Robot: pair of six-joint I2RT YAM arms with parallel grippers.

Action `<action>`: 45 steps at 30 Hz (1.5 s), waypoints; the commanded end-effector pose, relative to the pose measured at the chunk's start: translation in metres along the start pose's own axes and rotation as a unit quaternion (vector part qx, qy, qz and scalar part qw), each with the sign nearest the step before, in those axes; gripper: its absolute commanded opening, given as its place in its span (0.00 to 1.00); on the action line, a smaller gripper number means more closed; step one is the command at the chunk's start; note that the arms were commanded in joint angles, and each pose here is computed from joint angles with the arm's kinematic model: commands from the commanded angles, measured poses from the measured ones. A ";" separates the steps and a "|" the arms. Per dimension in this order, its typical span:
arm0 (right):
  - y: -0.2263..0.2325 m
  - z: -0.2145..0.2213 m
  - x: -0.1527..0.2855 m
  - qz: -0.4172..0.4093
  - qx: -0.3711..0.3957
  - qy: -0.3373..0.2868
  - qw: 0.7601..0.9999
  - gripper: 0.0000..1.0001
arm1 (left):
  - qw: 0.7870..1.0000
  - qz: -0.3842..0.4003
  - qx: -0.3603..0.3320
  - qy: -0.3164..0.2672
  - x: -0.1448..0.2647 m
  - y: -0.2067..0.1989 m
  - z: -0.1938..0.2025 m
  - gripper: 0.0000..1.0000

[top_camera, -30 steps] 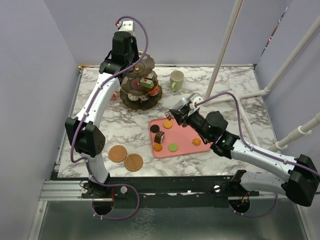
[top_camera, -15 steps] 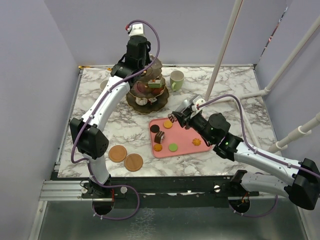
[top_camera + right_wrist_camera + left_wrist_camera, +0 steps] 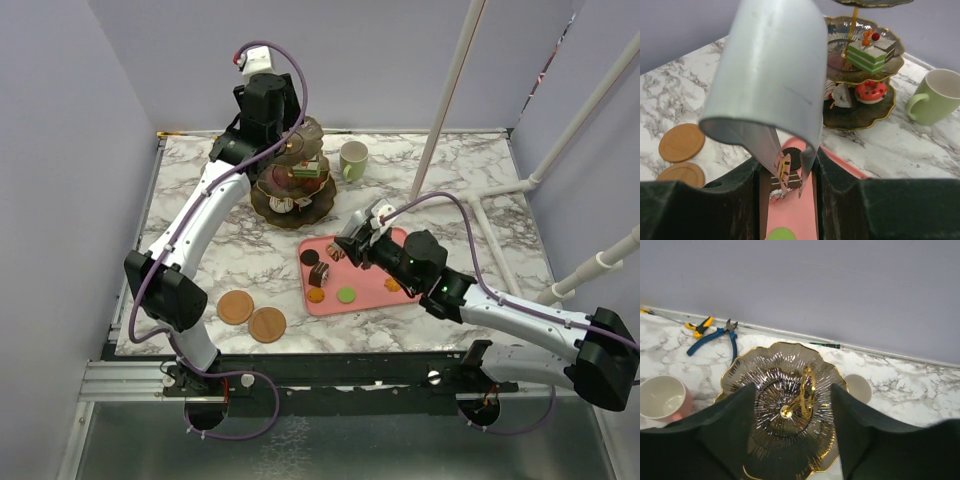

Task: Serve the afternoon tea
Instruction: Adjust the desert table at the center of the board.

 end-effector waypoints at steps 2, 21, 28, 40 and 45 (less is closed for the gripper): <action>0.024 0.010 -0.004 -0.036 -0.009 0.008 0.999 0.30 | 1.000 0.020 -0.003 -0.005 0.022 -0.004 -0.016 0.83; 0.052 0.027 -0.016 0.000 0.005 0.016 1.000 0.40 | 0.965 0.127 -0.209 0.098 0.107 0.030 -0.006 0.99; 0.051 0.032 -0.025 0.018 0.003 0.011 1.000 0.41 | 0.960 0.143 -0.221 0.099 0.117 0.033 -0.003 0.99; 0.060 0.040 -0.032 0.006 -0.010 -0.001 1.000 0.44 | 0.960 0.155 -0.211 0.098 0.121 0.029 -0.004 0.99; 0.063 0.051 -0.034 0.001 -0.007 0.010 1.000 0.44 | 0.960 0.155 -0.213 0.092 0.123 0.030 -0.007 0.99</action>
Point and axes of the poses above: each gripper's point midway between its finger pads, its own x axis back along the fingers, its own y axis along the line the jaws close on, z = x × y, the point moved 2 cm from there along x, back along the fingers, and after that the axes turned 10 degrees about x, right-handed, at the moved point
